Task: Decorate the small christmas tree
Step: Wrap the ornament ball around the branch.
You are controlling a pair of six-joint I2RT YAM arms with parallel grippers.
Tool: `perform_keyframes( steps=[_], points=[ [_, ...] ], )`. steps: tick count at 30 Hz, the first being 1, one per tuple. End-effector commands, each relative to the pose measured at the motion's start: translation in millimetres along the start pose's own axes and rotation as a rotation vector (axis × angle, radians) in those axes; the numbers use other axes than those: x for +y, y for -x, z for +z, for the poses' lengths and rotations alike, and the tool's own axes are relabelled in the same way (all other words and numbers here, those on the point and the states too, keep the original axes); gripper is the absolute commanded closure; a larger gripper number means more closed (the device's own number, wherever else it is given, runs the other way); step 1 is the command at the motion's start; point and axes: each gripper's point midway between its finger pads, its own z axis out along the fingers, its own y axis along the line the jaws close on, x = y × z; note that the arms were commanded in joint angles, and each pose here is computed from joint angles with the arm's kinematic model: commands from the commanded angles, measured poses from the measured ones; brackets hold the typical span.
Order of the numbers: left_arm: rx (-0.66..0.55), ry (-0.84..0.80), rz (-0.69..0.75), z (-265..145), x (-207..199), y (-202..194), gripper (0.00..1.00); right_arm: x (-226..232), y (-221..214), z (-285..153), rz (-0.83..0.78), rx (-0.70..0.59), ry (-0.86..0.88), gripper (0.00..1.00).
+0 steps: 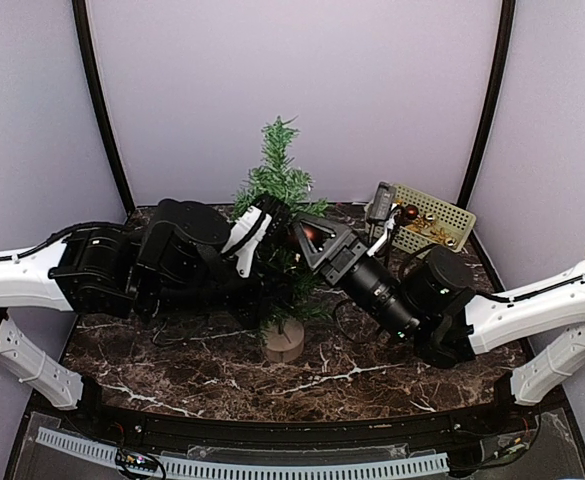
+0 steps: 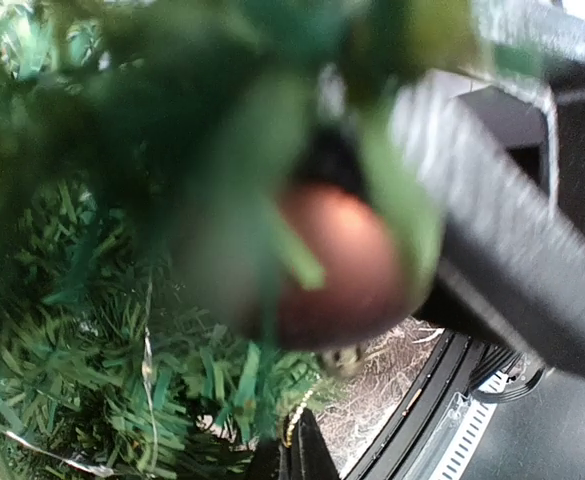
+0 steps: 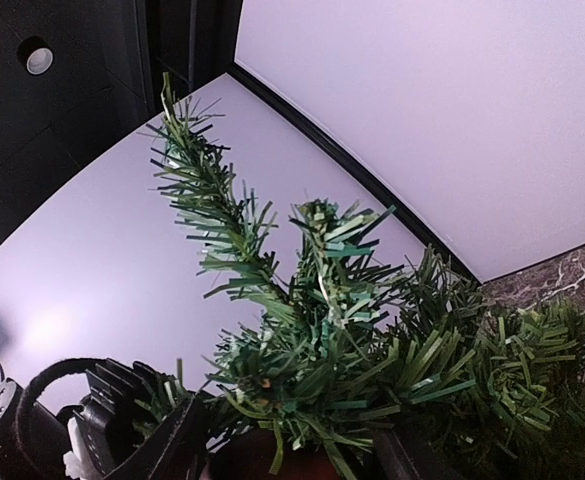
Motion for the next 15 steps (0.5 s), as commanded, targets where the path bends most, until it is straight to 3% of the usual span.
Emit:
perform_keyframes(
  steps=[1, 15],
  points=[
    [-0.047, 0.009, -0.009, -10.4, 5.3, 19.5, 1.00, 13.9, 10.2, 4.8, 0.011, -0.051, 0.036, 0.47],
    [-0.039, 0.000, -0.020, -11.3, 5.7, 16.3, 1.00, 7.2, 6.5, 3.5, 0.004, -0.062, 0.027, 0.47]
  ],
)
